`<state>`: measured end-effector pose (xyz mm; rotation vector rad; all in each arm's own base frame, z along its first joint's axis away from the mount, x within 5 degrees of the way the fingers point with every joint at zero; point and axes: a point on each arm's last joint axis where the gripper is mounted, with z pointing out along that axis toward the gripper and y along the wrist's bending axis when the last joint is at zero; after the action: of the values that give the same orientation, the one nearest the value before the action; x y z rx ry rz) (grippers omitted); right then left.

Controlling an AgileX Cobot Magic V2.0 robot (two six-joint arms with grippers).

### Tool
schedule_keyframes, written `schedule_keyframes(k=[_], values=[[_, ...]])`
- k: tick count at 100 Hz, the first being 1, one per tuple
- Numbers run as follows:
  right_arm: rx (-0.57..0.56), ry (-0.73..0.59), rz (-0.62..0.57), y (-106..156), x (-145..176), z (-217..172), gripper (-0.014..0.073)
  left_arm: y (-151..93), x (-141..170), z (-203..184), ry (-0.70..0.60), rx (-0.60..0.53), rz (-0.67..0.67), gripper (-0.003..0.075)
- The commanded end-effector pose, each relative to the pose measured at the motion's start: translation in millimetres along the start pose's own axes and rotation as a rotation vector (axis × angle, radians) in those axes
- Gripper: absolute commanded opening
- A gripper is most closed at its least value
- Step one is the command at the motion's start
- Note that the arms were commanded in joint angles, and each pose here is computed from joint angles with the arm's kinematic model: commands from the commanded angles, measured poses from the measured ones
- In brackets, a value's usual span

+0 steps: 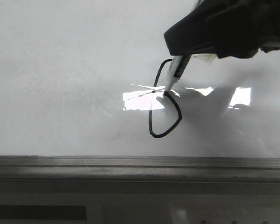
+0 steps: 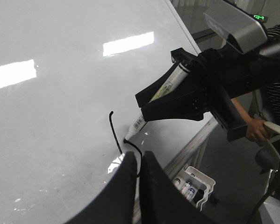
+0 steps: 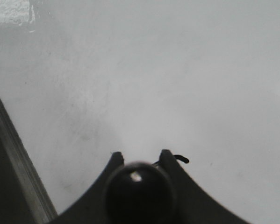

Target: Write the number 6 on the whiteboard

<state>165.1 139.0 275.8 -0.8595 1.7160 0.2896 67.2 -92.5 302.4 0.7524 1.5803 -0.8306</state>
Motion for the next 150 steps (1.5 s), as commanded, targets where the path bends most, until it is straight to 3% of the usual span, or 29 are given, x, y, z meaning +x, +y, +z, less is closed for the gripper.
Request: schedule_keyframes(k=[1, 49, 74, 81, 86, 94, 103, 131, 150], values=[[0.029, -0.070, -0.047, -2, -12, 4, -0.0044, 0, -10, 0, -0.032, -0.008, -0.018, -0.0020], [0.009, -0.114, -0.057, 5, -19, 0, -0.0045, -1, -9, 0, -0.027, 0.003, -0.018, -0.0020], [-0.180, -0.189, -0.083, 15, -70, -59, -0.0044, -5, -8, 0, -0.010, 0.044, -0.015, -0.0011], [-0.200, -0.192, -0.089, 13, -77, -69, -0.0045, -4, -8, 0, -0.005, 0.041, 0.005, 0.0055], [-0.207, -0.193, -0.091, 13, -79, -72, -0.0045, -4, -9, 2, 0.009, 0.043, 0.021, 0.0143], [-0.217, -0.183, -0.094, 14, -80, -73, -0.0045, -5, -12, 11, 0.054, 0.074, 0.043, 0.0347], [-0.243, -0.149, -0.091, 16, -77, -71, -0.0045, -9, -16, 25, 0.128, 0.165, 0.068, 0.0455], [-0.346, -0.131, -0.122, 34, -76, -71, -0.0048, -15, -25, 73, 0.285, 0.437, 0.148, 0.0440], [-0.405, -0.146, -0.142, 45, -77, -75, -0.0048, -18, -27, 96, 0.289, 0.516, 0.192, 0.0440]])
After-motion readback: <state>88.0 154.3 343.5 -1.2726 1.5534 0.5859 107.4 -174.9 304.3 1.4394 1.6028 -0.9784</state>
